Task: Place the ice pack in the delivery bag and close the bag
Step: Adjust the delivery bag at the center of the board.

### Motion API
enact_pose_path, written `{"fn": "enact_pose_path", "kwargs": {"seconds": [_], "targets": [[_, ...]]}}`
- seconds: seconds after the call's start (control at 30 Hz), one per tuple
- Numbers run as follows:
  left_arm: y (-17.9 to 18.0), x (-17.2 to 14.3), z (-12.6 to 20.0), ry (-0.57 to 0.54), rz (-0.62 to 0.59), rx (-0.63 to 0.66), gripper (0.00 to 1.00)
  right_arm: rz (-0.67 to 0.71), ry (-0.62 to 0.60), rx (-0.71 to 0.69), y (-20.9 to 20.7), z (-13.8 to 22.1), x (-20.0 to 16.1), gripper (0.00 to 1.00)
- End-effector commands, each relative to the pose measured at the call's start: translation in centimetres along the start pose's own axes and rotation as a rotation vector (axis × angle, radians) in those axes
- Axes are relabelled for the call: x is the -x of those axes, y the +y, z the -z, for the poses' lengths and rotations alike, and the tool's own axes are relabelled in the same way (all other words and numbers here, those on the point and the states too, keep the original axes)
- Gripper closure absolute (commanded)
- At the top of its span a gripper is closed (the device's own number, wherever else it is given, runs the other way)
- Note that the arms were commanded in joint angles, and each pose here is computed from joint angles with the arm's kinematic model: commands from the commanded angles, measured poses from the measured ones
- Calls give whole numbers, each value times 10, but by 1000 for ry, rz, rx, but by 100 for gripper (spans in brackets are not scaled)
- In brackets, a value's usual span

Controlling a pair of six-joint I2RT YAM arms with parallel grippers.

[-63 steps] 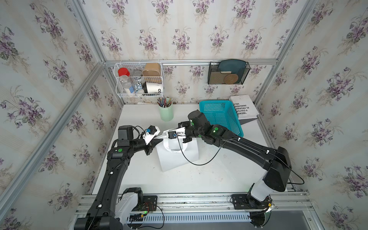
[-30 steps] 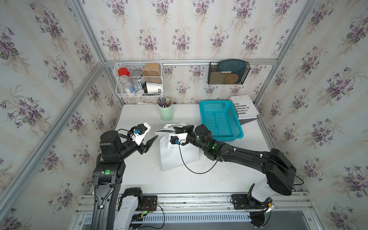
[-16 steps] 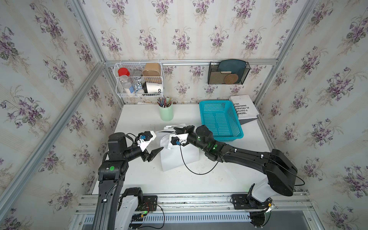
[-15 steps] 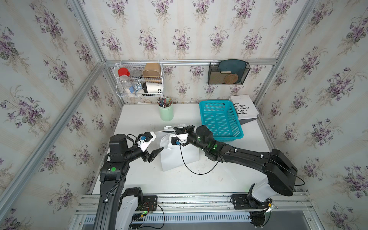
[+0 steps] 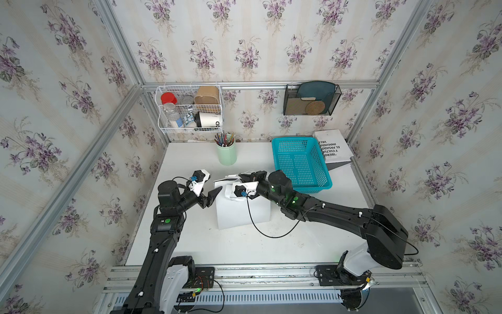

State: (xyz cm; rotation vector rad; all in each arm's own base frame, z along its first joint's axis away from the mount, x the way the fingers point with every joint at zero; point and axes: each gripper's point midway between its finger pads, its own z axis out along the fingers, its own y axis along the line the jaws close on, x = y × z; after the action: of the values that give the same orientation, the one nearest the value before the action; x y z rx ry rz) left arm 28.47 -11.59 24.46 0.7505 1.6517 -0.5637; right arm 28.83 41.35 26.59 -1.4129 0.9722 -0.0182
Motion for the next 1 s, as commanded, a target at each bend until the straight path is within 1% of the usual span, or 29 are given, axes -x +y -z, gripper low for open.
{"fn": "enact_pose_path", "kwargs": {"seconds": [0.0,0.07,0.17,0.2,0.3,0.33,0.43,0.5,0.53,0.6,0.7,0.77,0.83,0.9,0.97], "targets": [[-5,15,-6,-53,-1,-85,55,-25,-4,40,8,0,3,100],[-4,12,-9,-41,14,-99,67,-30,-5,51,10,-1,4,100],[-5,9,-9,-37,8,-104,69,-33,-2,65,12,0,4,100],[-5,8,-9,-35,4,-101,72,-34,-1,67,12,0,5,100],[-6,-1,-8,-17,0,-93,88,-42,2,93,15,2,6,100],[-6,-3,-8,-10,2,-86,92,-47,-1,109,16,3,8,100],[-5,-5,-6,-6,-10,-66,100,-54,-16,181,26,11,12,100],[-6,-2,-5,-15,-28,-64,100,-68,-26,252,37,18,14,99],[-7,-1,-5,-18,-41,-71,100,-77,-29,287,42,21,16,95],[-12,1,-4,-23,-79,-96,100,-106,-45,361,50,31,22,81],[-21,-4,-1,-14,-174,-136,100,-161,-93,393,39,47,42,64],[-23,-5,0,-10,-222,-141,100,-206,-136,421,23,66,62,52],[-26,-5,2,-7,-244,-156,100,-245,-169,430,6,80,80,46],[-31,-2,3,-10,-263,-182,100,-292,-192,412,-14,92,92,46],[-34,1,4,-15,-275,-204,100,-388,-209,352,-44,99,94,44]]}}
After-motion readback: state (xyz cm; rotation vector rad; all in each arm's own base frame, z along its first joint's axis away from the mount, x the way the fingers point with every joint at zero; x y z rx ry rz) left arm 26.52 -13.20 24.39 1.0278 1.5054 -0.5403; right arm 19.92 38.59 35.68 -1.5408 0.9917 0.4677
